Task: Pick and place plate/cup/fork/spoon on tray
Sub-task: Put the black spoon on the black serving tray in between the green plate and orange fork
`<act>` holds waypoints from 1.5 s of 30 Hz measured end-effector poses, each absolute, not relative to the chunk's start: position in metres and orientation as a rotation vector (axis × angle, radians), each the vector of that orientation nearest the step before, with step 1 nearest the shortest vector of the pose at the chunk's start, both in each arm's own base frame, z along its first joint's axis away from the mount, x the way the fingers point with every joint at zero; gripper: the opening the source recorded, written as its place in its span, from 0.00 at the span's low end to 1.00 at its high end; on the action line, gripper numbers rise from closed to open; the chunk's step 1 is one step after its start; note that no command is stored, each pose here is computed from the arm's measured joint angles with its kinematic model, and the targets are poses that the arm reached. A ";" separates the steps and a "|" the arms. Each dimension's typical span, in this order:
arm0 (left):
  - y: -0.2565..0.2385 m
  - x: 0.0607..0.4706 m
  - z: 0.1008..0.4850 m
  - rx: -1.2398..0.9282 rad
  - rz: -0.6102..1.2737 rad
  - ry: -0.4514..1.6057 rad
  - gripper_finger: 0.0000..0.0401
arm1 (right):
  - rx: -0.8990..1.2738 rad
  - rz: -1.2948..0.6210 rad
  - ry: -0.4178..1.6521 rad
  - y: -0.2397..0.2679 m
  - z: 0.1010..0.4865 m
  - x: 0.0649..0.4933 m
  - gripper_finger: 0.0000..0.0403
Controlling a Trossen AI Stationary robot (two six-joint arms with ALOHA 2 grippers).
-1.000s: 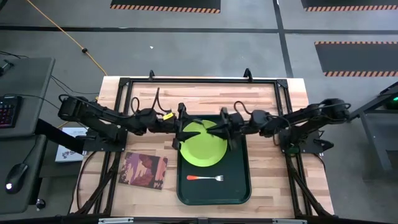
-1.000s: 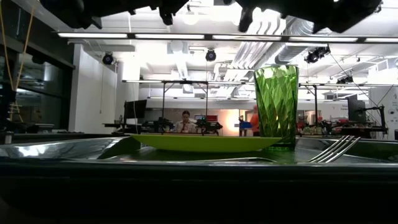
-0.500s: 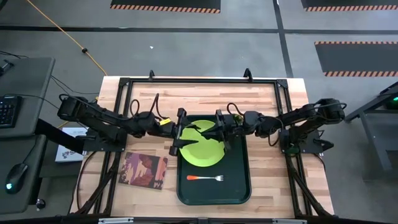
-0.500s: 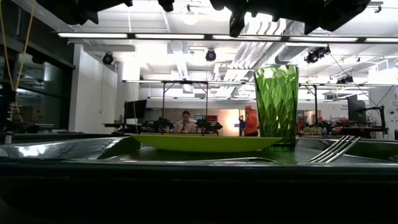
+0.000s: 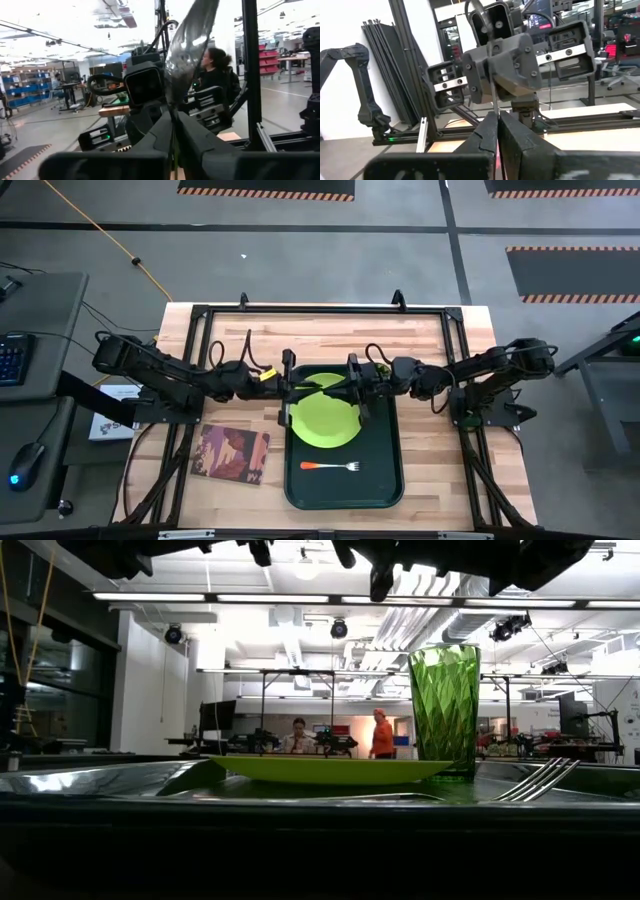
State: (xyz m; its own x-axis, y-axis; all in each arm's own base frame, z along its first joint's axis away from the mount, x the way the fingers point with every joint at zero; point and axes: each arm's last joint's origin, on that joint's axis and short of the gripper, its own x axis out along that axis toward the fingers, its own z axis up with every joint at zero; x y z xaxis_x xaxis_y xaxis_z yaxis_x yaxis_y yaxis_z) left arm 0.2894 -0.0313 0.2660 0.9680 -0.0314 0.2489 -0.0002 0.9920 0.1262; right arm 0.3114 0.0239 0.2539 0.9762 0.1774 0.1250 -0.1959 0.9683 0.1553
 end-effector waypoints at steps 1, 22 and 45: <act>-0.031 0.289 0.266 0.123 -0.016 -0.253 0.03 | 0.169 0.188 -0.109 0.024 0.254 0.311 0.00; -0.034 0.255 0.279 -0.071 0.007 0.227 0.00 | 0.115 0.031 -0.063 0.023 0.259 0.303 0.43; -0.043 0.319 0.269 -0.034 0.078 0.511 0.00 | -0.095 -0.106 0.085 0.044 0.266 0.305 0.49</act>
